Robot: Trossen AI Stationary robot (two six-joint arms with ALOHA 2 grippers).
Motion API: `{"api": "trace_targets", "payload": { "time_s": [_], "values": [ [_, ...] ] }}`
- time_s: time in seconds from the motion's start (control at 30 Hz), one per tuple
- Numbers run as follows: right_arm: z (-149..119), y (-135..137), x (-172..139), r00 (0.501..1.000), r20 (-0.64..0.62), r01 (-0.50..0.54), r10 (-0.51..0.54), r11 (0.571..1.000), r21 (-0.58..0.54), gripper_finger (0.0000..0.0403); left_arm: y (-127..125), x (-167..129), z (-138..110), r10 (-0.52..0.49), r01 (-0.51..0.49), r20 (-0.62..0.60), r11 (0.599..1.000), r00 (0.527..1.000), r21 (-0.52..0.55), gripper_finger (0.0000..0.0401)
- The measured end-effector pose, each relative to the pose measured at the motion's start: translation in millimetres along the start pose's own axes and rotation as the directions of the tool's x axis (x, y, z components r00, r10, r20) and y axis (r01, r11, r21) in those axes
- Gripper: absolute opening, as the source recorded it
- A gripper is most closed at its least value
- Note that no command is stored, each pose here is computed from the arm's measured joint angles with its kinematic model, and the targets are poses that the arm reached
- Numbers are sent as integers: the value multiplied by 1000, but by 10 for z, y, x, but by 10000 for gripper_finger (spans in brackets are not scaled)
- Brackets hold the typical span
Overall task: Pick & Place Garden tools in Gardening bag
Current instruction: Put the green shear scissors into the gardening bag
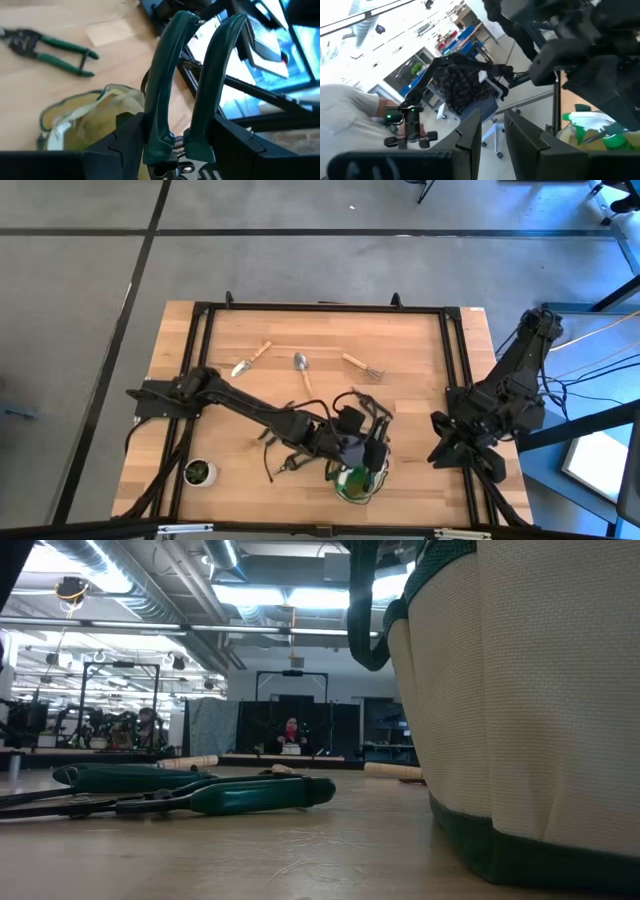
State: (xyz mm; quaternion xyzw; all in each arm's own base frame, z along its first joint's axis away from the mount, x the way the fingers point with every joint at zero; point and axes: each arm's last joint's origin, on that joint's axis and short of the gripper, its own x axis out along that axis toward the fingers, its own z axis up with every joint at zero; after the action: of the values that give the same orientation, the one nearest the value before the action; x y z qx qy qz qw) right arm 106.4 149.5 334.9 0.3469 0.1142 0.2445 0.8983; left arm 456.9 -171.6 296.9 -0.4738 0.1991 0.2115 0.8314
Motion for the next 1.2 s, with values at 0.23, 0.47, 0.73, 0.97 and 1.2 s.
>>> {"api": "trace_targets", "payload": {
  "time_s": [0.23, 0.47, 0.73, 0.97, 1.2],
  "values": [
    [-22, 36, -21, 1000, -12, -25, 25, 1000, -14, 86, 56, 79, -213, 34, -34, 2, 997, 999, -75, 191],
    [-20, 46, -22, 999, -19, -44, 44, 999, -14, 86, 200, 50, -270, 175, -175, -1, 984, 985, -38, 191],
    [-19, 47, -22, 999, -19, -45, 45, 999, -14, 86, 239, 62, -292, 203, -203, -26, 979, 979, -2, 191],
    [-23, 49, -22, 998, -32, -58, 57, 998, -25, 87, 233, 65, -298, 194, -192, -60, 981, 979, 27, 191],
    [-5, 49, -46, 998, -28, -63, 62, 998, -29, 87, 176, 82, -289, 134, -128, -92, 989, 987, 72, 191]
  ]
}}
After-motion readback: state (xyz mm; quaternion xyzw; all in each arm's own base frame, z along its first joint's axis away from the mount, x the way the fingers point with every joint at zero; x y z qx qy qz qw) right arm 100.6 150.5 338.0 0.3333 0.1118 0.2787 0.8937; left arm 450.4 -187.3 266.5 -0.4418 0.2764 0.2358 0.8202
